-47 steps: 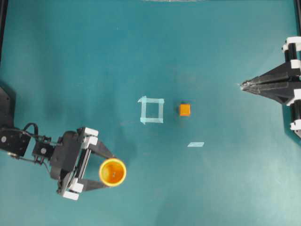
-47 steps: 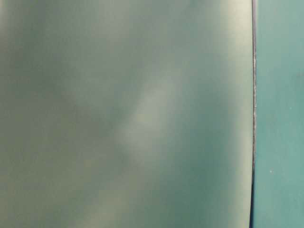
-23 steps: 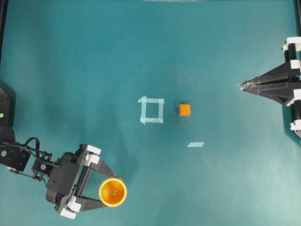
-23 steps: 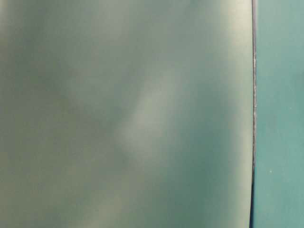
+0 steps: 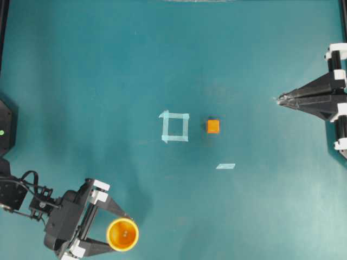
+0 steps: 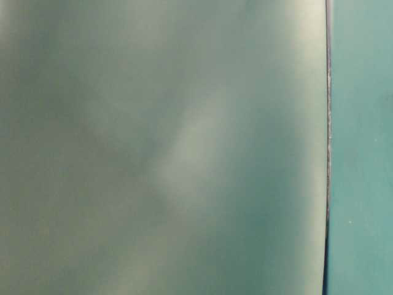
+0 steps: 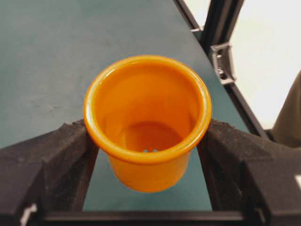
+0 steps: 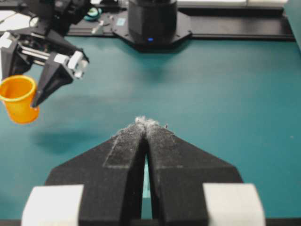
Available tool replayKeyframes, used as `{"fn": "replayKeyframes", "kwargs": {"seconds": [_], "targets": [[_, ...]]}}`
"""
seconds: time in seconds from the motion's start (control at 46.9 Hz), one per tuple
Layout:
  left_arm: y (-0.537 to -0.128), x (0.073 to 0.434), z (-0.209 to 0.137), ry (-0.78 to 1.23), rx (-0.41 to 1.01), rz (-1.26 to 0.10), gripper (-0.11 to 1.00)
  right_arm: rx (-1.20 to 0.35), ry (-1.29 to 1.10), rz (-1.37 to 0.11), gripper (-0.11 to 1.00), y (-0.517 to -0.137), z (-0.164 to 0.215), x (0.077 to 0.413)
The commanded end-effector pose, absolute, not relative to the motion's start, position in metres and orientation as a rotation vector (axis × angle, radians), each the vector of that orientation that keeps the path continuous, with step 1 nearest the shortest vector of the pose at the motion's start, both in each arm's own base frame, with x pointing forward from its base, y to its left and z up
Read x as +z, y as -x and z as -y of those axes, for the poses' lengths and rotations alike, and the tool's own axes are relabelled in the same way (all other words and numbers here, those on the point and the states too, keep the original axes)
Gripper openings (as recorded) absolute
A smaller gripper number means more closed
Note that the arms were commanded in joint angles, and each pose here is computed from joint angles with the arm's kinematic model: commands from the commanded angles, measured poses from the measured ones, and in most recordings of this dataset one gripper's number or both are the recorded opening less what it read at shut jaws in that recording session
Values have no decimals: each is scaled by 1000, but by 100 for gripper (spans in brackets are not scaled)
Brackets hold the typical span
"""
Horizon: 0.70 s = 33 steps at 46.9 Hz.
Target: Move the cup forward with left arm.
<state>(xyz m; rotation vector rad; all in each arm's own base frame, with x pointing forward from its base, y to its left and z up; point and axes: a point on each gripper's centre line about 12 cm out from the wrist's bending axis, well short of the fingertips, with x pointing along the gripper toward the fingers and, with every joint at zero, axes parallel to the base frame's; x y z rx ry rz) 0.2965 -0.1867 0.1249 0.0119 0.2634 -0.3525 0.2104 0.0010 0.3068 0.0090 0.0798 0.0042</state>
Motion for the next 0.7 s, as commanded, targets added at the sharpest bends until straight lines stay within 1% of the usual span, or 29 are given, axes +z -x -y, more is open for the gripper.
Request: {"fn": "replayKeyframes", "kwargs": {"seconds": [0.0,0.32,0.682], "targets": [[-300,135,193,4,-355,-223,65,4,-11,-48,0,-212,-1,320],[-307,141,203,-13,-347,-192,65,4,-9,-48,0,-212,-1,320],[-303,141,211,-2,-346,-198,65,4,-9,-48,0,-212,-1,320]]}}
